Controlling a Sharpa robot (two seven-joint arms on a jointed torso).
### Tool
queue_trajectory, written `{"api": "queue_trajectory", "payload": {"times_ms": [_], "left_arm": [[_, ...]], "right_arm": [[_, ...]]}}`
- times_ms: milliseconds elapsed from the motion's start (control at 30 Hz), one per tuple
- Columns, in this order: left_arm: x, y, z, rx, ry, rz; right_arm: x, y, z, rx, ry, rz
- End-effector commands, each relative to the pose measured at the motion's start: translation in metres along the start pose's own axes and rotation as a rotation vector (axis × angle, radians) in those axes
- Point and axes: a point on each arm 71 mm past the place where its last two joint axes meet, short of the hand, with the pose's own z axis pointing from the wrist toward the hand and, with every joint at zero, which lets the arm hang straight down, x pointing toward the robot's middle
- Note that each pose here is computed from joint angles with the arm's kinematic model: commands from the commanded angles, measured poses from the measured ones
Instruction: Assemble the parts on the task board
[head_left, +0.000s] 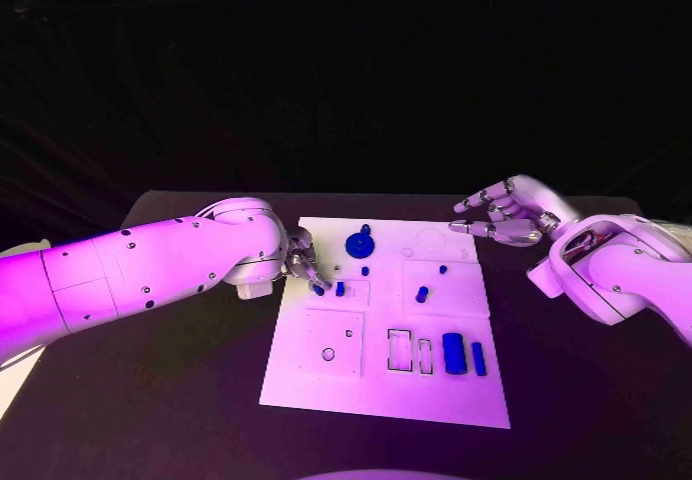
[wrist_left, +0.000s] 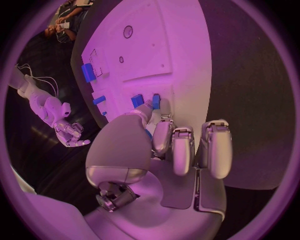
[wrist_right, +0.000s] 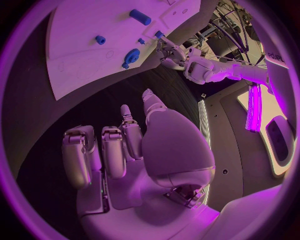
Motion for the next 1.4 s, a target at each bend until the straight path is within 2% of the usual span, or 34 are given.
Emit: {"api": "queue_trajectory", "payload": {"times_ms": [33,900,1400], "left_arm": [[0.0109,0.0036,0.0033,-0.045,0.047,0.007],[0.0081,0.0101,0.005,-0.086,0.034,-0.006],[0.0063,0.0117,0.004,-0.078,0.007,-0.036]], "right_arm": [[0.0012,0.0009,-0.0001,-0.007,0.011,0.0],[0.0013,0.0017,-0.0005,-0.01,0.011,-0.002],[0.0008,0.001,-0.0003,-0.009,0.009,-0.002]]}}
